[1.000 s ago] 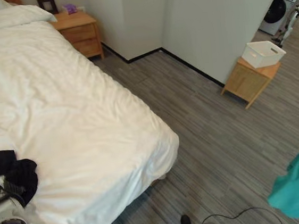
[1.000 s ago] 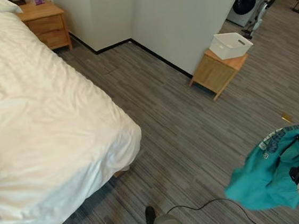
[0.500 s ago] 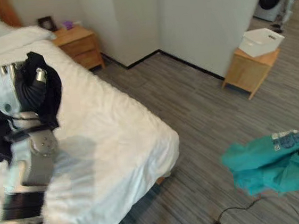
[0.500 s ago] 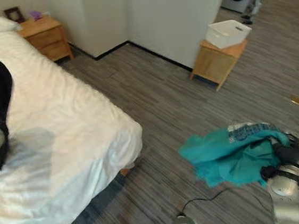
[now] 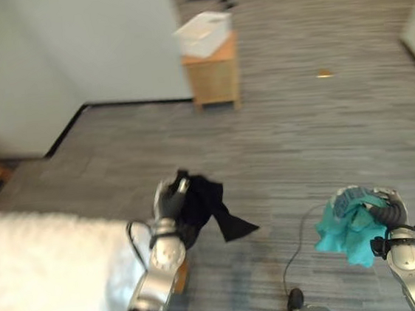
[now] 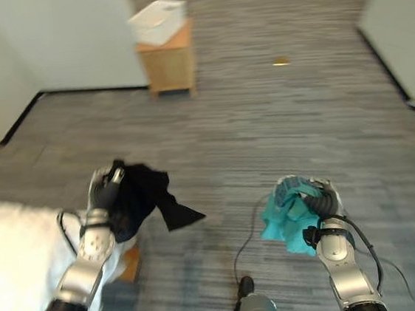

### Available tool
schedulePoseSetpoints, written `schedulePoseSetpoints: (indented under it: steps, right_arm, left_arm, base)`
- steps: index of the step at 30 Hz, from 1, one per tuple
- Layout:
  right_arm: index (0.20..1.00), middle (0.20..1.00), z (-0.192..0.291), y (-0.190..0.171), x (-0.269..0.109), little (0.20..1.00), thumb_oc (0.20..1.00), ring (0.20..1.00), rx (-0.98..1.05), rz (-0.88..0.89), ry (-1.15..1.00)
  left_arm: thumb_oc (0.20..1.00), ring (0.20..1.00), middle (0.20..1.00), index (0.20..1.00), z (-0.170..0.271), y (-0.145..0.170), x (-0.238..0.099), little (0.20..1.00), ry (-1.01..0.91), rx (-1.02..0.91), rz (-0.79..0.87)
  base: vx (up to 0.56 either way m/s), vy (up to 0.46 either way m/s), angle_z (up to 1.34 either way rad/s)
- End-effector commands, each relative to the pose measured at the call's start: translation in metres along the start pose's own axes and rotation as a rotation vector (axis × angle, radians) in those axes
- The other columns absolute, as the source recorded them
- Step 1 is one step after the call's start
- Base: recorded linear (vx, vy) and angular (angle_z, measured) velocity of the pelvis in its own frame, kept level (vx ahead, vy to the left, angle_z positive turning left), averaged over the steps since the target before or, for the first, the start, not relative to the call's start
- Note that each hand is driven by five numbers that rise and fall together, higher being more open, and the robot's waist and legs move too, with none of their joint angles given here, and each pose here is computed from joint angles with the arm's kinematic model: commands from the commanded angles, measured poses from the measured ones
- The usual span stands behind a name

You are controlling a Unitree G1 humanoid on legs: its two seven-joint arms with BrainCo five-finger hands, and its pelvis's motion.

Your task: Pick up bed clothes into laundry basket.

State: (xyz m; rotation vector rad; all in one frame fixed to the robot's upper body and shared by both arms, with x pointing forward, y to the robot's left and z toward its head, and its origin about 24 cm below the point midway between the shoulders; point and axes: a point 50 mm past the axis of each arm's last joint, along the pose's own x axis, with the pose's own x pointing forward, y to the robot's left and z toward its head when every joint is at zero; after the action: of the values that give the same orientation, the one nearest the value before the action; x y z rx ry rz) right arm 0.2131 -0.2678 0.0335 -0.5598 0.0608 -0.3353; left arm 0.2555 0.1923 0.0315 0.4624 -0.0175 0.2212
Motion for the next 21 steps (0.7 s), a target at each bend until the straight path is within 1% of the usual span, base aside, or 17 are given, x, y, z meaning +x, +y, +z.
schedulePoseSetpoints:
  steps: [1,6,9,14,15,16,17,19,21]
  right_arm:
    - [0.200,0.200,0.052,-0.015,0.020,0.200,0.200,0.200,0.004,-0.015,-0.265]
    - [0.200,0.200,0.065,-0.007,0.018,0.200,0.200,0.200,-0.002,0.027,-0.332]
    - [0.200,0.200,0.071,0.001,0.018,0.200,0.200,0.200,-0.018,0.055,-0.368]
    - [0.200,0.200,0.074,0.020,0.012,0.200,0.200,0.200,-0.026,0.122,-0.374]
    - [0.200,0.200,0.074,0.020,0.012,0.200,0.200,0.200,-0.026,0.122,-0.374]
    - [0.200,0.200,0.065,0.025,0.004,0.200,0.200,0.200,-0.023,0.123,-0.338]
    - [0.200,0.200,0.067,0.035,0.011,0.200,0.200,0.200,-0.012,0.109,-0.324]
    - [0.200,0.200,0.068,0.035,0.012,0.200,0.200,0.200,-0.012,0.108,-0.326]
    - [0.200,0.200,0.065,0.036,0.012,0.200,0.200,0.200,-0.011,0.075,-0.315]
  left_arm:
    - [0.200,0.200,0.200,0.200,0.041,0.003,0.012,0.200,-0.185,-0.099,0.014]
    - [0.200,0.200,0.200,0.200,0.031,0.003,0.000,0.200,-0.131,-0.152,-0.014]
    - [0.200,0.200,0.200,0.200,0.028,0.002,-0.001,0.200,-0.118,-0.142,-0.021]
    - [0.200,0.200,0.200,0.200,0.016,0.003,-0.006,0.200,-0.070,-0.115,-0.034]
    - [0.200,0.200,0.200,0.200,0.016,0.003,-0.006,0.200,-0.070,-0.114,-0.034]
    - [0.200,0.200,0.200,0.200,0.014,0.004,-0.008,0.200,-0.067,-0.094,-0.071]
    - [0.200,0.200,0.200,0.200,0.010,0.006,-0.008,0.200,-0.051,-0.063,-0.084]
    - [0.200,0.200,0.200,0.200,0.010,0.006,-0.007,0.200,-0.052,-0.064,-0.082]
    - [0.200,0.200,0.200,0.200,0.012,0.013,-0.008,0.200,-0.080,-0.031,-0.062]
  base:
    - [0.13,-0.044,-0.81]
    - [0.31,0.028,-0.77]
    - [0.66,0.137,-1.00]
    - [0.61,0.156,-0.56]
    - [0.61,0.241,-0.14]
    - [0.75,0.278,-0.12]
    - [0.74,0.279,-0.13]
    - [0.35,0.133,-0.06]
    - [0.69,0.199,0.22]
